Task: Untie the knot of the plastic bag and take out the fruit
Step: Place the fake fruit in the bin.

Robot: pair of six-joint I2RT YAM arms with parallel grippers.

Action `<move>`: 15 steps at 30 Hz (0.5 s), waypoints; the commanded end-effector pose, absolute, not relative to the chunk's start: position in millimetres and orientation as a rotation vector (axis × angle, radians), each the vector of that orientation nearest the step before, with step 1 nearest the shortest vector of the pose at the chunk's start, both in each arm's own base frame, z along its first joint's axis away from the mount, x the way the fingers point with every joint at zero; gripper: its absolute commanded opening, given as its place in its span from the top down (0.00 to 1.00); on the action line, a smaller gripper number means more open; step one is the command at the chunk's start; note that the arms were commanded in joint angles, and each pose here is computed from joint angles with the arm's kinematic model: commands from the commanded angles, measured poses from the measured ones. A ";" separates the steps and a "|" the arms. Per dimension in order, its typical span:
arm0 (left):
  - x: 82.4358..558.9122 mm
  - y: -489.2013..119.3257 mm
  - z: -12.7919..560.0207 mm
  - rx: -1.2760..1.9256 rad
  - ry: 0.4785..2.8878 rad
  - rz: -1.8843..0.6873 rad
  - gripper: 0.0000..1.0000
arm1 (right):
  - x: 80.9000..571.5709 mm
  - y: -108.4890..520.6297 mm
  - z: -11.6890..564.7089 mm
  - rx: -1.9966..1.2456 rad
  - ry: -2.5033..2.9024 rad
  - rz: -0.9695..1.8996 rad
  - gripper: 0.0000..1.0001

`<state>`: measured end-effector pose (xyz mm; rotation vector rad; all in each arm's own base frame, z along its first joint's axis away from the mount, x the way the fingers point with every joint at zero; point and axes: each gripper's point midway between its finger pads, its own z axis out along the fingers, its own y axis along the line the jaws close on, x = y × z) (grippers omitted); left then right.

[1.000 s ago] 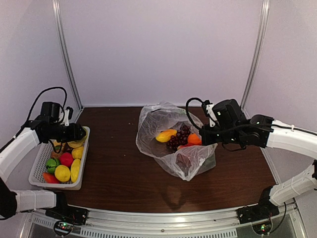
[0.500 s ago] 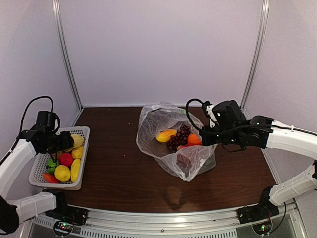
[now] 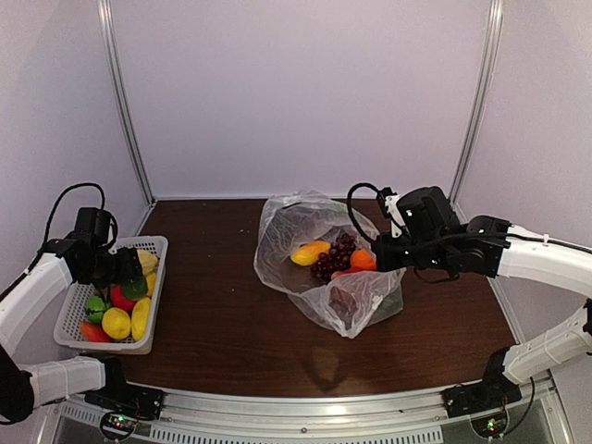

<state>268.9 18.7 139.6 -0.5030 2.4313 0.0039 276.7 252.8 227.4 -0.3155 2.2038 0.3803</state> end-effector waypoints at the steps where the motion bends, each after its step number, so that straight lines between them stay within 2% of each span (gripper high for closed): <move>1: 270.6 18.4 137.0 -0.505 2.429 -0.011 0.17 | 277.3 248.2 227.3 -0.302 2.201 0.368 1.00; 8: 271.8 17.4 145.1 -0.492 2.401 -0.023 0.16 | 277.8 249.4 227.2 -0.306 2.204 0.369 1.00; 15: 280.1 -10.3 170.3 -0.314 2.324 -0.202 0.16 | 277.7 249.1 229.0 -0.306 2.202 0.365 1.00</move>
